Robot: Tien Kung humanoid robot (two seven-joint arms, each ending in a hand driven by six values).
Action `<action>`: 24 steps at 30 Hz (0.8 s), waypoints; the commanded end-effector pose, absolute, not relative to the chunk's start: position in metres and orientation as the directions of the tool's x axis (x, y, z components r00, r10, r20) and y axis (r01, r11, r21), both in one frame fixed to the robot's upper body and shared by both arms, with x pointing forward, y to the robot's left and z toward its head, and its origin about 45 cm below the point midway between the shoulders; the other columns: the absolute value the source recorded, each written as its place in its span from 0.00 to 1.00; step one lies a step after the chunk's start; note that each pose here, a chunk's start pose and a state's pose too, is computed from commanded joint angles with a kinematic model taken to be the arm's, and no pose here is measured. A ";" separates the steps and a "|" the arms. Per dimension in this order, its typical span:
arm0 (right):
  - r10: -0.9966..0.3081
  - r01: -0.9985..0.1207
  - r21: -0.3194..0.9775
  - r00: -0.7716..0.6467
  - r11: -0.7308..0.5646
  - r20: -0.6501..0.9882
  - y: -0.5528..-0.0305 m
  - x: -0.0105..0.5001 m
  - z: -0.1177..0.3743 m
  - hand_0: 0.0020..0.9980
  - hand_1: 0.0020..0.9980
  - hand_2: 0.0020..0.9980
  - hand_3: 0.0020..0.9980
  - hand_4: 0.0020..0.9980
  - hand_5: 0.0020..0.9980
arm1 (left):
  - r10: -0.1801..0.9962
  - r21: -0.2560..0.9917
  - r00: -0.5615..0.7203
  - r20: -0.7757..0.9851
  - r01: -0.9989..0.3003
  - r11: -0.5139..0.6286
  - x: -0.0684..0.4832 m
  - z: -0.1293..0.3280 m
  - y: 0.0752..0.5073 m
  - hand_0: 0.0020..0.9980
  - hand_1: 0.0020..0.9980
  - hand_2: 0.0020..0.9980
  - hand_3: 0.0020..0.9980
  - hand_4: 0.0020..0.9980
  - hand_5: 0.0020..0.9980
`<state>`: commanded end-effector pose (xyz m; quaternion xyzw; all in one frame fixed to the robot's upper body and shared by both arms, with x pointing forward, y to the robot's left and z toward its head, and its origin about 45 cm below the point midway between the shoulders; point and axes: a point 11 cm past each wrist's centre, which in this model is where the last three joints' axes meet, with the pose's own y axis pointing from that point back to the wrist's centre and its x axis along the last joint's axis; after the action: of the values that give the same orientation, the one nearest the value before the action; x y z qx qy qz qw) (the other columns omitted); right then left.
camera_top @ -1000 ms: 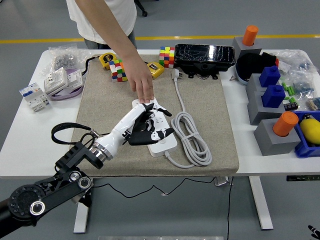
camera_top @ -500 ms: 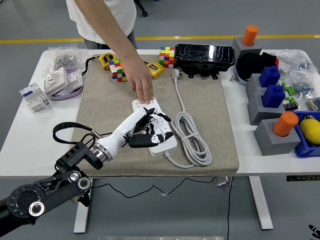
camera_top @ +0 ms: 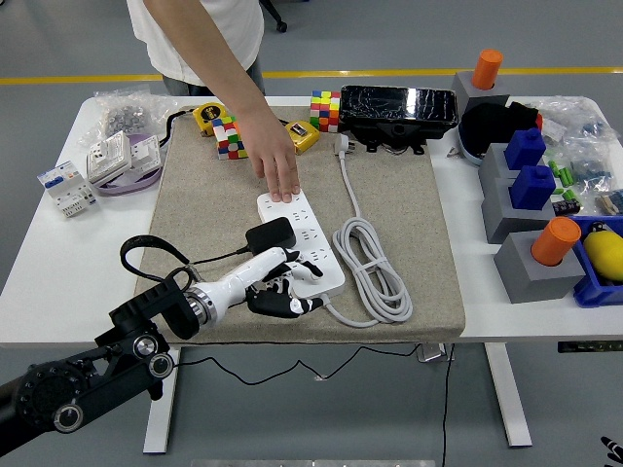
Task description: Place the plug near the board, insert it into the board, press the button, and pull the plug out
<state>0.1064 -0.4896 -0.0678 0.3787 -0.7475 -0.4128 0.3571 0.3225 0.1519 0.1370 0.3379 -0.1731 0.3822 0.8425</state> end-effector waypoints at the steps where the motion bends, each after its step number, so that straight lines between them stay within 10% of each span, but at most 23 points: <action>1: -0.861 -0.271 0.888 -0.458 0.373 0.222 -0.490 0.106 -0.068 0.53 0.63 0.61 0.55 0.89 0.41 | 0.525 0.442 0.650 0.550 -0.759 0.478 0.322 0.136 0.152 0.07 0.06 0.13 0.79 0.77 0.27; 24: -0.859 -0.265 0.890 -0.462 0.372 0.222 -0.489 0.102 -0.069 0.53 0.63 0.61 0.55 0.89 0.41 | 0.479 0.506 0.674 0.562 -0.739 0.446 0.319 0.123 0.152 0.07 0.06 0.13 0.82 0.80 0.29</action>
<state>0.1024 -0.4891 -0.0691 0.3758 -0.7473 -0.4155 0.3574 0.3192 0.1517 0.1230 0.3789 -0.1714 0.3654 0.8328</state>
